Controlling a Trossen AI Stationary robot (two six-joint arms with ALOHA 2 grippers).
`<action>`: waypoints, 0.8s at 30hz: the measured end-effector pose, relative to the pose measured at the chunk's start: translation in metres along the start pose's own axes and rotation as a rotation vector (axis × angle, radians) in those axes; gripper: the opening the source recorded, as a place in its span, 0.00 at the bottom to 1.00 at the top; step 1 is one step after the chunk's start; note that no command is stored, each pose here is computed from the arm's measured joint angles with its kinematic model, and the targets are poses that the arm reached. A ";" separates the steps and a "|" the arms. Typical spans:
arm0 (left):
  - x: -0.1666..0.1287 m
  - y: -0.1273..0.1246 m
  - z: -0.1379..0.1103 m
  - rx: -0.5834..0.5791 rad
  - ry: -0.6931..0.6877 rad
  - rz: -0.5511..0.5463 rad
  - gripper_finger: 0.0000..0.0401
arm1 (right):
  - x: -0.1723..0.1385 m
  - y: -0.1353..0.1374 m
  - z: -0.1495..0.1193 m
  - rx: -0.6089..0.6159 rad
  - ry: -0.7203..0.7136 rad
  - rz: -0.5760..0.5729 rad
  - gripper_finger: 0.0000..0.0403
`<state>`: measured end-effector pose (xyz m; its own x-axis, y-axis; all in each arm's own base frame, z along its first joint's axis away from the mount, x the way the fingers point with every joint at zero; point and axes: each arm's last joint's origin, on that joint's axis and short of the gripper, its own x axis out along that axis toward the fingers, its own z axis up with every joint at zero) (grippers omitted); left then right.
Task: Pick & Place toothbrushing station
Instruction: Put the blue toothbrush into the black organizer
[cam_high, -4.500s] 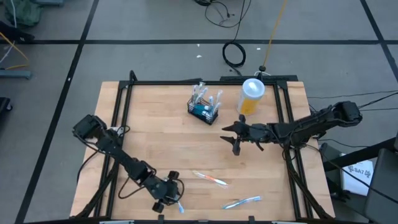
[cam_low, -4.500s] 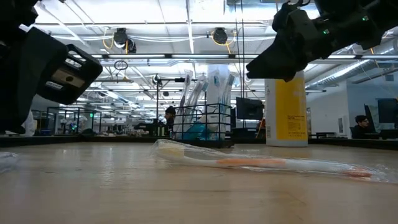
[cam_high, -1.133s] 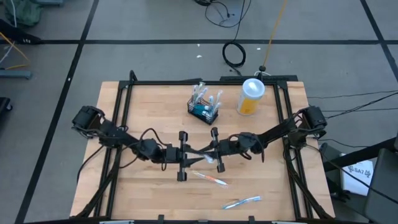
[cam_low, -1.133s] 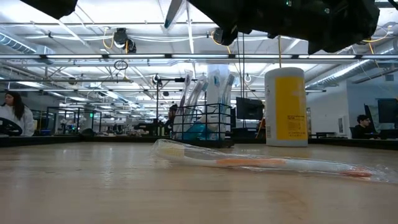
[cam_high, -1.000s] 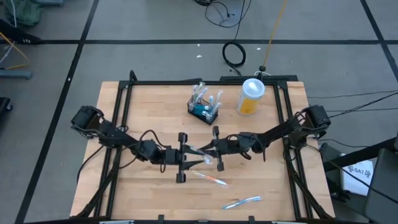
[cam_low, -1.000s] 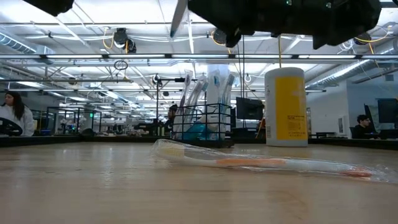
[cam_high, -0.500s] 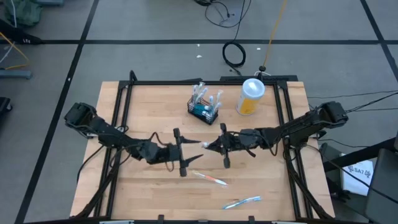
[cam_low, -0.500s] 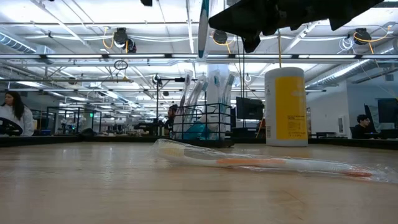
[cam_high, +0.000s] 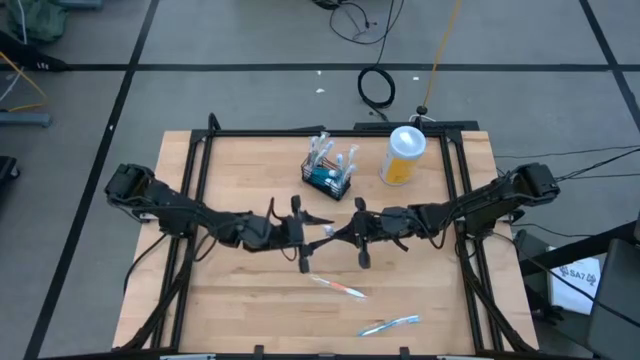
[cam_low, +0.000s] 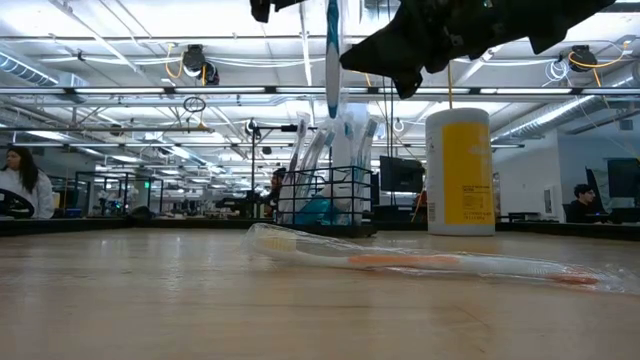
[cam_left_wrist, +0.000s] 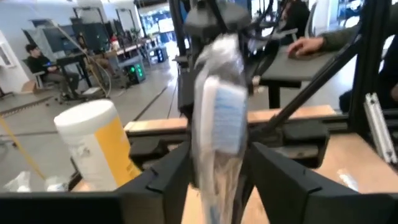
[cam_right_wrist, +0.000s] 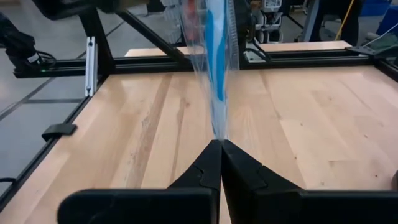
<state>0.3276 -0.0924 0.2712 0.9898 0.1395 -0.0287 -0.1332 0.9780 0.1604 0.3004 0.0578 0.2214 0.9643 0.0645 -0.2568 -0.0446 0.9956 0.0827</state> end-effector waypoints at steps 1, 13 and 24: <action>0.000 0.000 -0.001 0.003 0.013 0.001 0.41 | 0.000 0.000 0.000 0.000 0.002 0.000 0.00; 0.000 -0.001 -0.004 -0.004 0.039 0.014 0.04 | 0.000 0.000 -0.001 0.006 0.012 -0.002 0.00; -0.001 0.005 -0.013 0.029 0.135 0.187 0.02 | -0.001 -0.005 -0.013 -0.009 0.120 -0.118 0.26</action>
<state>0.3253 -0.0858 0.2596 0.9321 0.3391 -0.1270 -0.3101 0.9286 0.2040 0.2963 0.0539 0.2091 0.9248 -0.0460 -0.3777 0.0648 0.9972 0.0370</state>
